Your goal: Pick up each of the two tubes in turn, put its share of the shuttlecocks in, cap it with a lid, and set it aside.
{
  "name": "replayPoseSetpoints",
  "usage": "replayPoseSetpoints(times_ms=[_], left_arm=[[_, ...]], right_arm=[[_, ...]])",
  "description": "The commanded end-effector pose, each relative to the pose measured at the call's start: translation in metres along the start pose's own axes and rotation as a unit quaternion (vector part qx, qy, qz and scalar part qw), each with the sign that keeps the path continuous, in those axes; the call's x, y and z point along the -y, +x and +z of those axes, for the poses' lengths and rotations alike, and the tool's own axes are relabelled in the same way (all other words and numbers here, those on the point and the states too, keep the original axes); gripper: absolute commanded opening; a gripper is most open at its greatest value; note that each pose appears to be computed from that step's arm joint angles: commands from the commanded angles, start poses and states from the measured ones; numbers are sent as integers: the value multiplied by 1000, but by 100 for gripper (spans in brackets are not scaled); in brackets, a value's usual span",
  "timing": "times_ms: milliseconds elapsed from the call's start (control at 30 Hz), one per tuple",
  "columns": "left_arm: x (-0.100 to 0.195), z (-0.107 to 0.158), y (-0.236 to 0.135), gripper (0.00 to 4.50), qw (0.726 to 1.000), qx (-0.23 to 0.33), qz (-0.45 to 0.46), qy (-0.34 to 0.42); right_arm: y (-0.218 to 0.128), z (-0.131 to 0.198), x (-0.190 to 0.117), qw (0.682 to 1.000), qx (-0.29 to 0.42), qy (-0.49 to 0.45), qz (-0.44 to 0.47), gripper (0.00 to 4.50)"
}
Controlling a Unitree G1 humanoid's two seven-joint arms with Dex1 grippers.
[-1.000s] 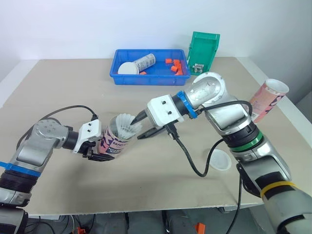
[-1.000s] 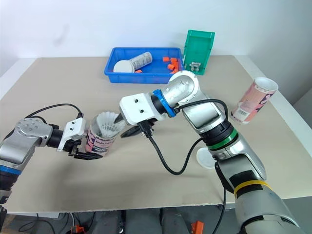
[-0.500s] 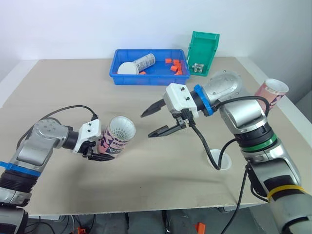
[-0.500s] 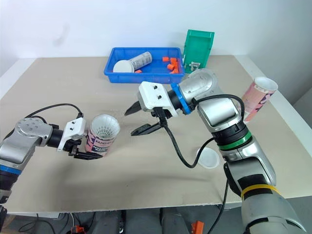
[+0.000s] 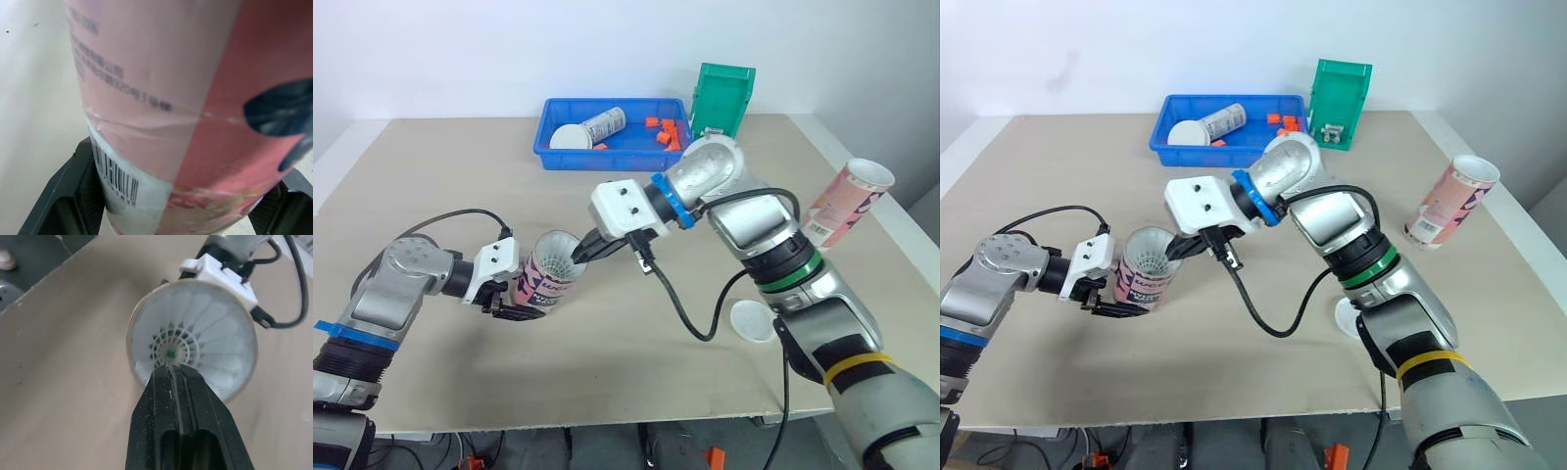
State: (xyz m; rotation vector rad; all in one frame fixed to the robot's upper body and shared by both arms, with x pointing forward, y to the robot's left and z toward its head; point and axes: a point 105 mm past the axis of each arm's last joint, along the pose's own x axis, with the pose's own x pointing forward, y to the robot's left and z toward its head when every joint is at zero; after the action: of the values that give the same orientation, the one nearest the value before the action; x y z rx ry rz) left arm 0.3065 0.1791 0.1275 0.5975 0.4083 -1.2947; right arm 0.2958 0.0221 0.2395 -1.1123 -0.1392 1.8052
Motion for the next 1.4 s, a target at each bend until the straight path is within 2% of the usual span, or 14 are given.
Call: replayPoseSetpoints(times_ms=[33,233,467,667,867,1100,1200,1300,1400], left_arm=[[-1,-1,-1,332,1000,-7,6,4],[-3,-2,-1,332,1000,-8,12,6],[-3,-1,-1,332,1000,-5,14,5],[-4,1,-1,332,1000,-2,18,4],[-4,0,-2,332,1000,0,20,2],[-5,7,-1,332,999,24,29,8],[-6,26,0,332,997,70,39,14],[-1,53,4,332,988,148,39,6],[10,68,14,332,978,205,28,-14]], right_arm=[[8,5,6,999,-25,-33,15,3],[42,-3,9,993,-75,-68,56,3],[66,-13,15,981,-129,-123,71,3],[69,-2,18,985,-100,-119,73,3],[21,34,26,997,26,-49,62,3],[-47,31,25,998,57,-3,13,3],[-71,10,12,998,45,42,-11,3],[-88,-16,-13,994,29,96,-34,3],[-103,-38,-41,985,8,160,-65,3]])
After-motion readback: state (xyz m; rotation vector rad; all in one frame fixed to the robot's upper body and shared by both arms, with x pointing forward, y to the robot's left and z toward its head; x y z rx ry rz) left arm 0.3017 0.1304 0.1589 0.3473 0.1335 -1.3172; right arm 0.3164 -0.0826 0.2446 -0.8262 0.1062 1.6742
